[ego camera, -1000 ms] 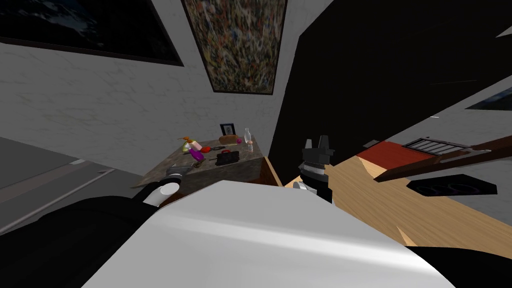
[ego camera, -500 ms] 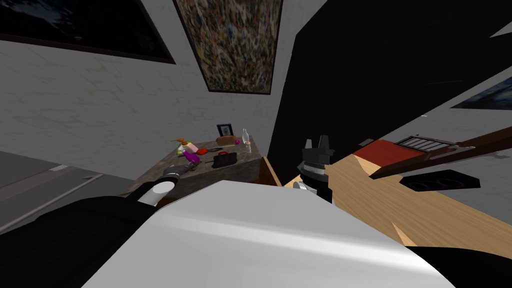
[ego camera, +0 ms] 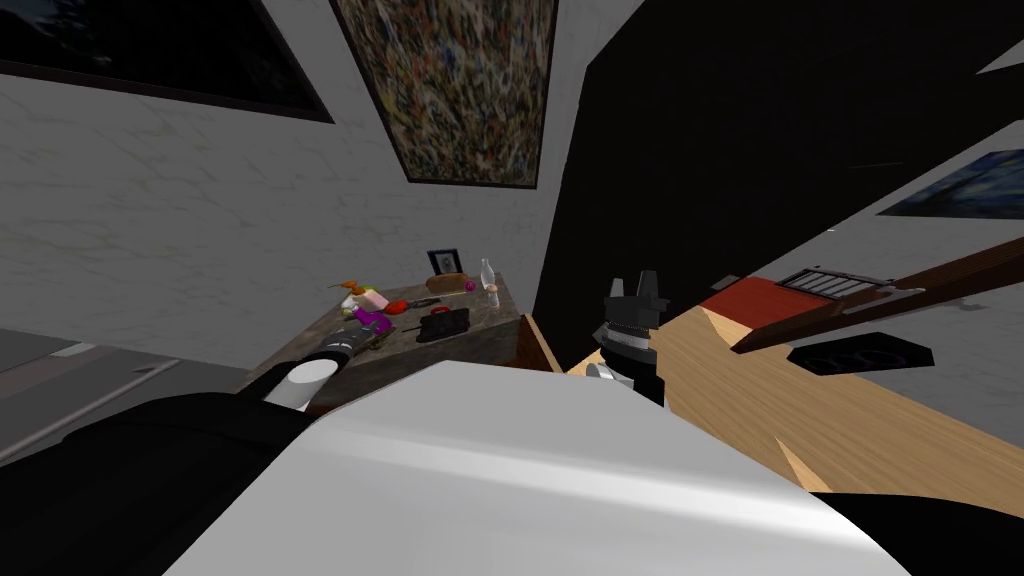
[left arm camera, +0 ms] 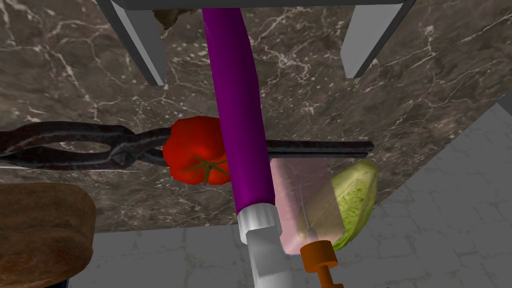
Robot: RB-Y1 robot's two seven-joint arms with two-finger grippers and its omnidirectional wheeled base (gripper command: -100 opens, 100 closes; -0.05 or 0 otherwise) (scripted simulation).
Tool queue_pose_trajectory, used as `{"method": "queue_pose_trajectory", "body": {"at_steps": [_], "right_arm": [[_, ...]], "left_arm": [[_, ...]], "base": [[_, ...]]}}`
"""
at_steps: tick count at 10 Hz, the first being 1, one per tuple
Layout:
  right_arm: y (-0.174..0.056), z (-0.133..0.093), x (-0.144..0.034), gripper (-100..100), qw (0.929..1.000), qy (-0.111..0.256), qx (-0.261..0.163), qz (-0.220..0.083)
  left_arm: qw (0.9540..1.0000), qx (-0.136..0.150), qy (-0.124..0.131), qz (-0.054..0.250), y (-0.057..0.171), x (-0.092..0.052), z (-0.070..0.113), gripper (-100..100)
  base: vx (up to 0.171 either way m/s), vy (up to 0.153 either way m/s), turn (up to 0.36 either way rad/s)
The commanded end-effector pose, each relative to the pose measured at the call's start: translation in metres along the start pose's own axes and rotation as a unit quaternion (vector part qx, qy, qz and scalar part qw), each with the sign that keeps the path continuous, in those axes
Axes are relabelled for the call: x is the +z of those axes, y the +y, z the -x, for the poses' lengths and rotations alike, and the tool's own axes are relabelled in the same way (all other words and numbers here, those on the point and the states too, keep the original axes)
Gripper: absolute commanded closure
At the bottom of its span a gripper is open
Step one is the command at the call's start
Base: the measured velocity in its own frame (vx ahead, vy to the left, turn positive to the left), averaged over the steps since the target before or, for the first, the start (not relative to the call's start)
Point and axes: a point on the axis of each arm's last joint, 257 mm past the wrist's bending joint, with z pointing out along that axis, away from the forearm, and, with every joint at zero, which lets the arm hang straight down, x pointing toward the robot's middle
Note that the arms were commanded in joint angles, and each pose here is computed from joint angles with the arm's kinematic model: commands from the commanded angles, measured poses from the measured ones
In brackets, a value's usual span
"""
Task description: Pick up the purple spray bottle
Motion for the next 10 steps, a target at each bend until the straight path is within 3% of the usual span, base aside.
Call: {"method": "queue_pose_trajectory", "body": {"at_steps": [1, 3, 4, 5, 6, 8, 9, 10], "right_arm": [[0.000, 0.000, 0.000, 0, 1.0000, 0.000, 0.000, 0.000], [0.000, 0.000, 0.000, 0, 1.0000, 0.000, 0.000, 0.000], [0.000, 0.000, 0.000, 0, 1.0000, 0.000, 0.000, 0.000], [0.000, 0.000, 0.000, 0, 1.0000, 0.000, 0.000, 0.000], [0.000, 0.000, 0.000, 0, 1.0000, 0.000, 0.000, 0.000], [0.000, 0.000, 0.000, 0, 1.0000, 0.000, 0.000, 0.000], [0.000, 0.000, 0.000, 0, 1.0000, 0.000, 0.000, 0.000], [0.000, 0.000, 0.000, 0, 1.0000, 0.000, 0.000, 0.000]], "left_arm": [[0.9996, -0.030, 0.000, 0.000, -0.006, 0.004, -0.004, -100], [0.9982, -0.060, 0.001, -0.001, -0.012, 0.007, -0.008, -100], [0.9988, -0.049, 0.001, -0.001, -0.010, 0.006, -0.007, -100], [0.9987, -0.051, 0.001, -0.001, -0.011, 0.007, -0.007, 0], [0.9987, -0.049, -0.010, 0.008, 0.007, 0.020, 0.006, -100], [0.9983, -0.057, -0.002, 0.013, 0.016, 0.027, -0.003, -100], [0.9984, -0.050, -0.017, 0.019, 0.031, 0.038, 0.013, -100], [0.9980, -0.058, -0.008, 0.024, 0.039, 0.045, 0.004, -100]], "base": [[0.039, -0.004, -0.035], [0.035, -0.004, -0.030], [0.014, -0.003, -0.007], [0.000, 0.000, 0.000], [-0.025, 0.005, 0.215], [-0.027, 0.004, 0.053], [-0.038, 0.013, 0.180], [-0.033, 0.005, 0.125]]}}
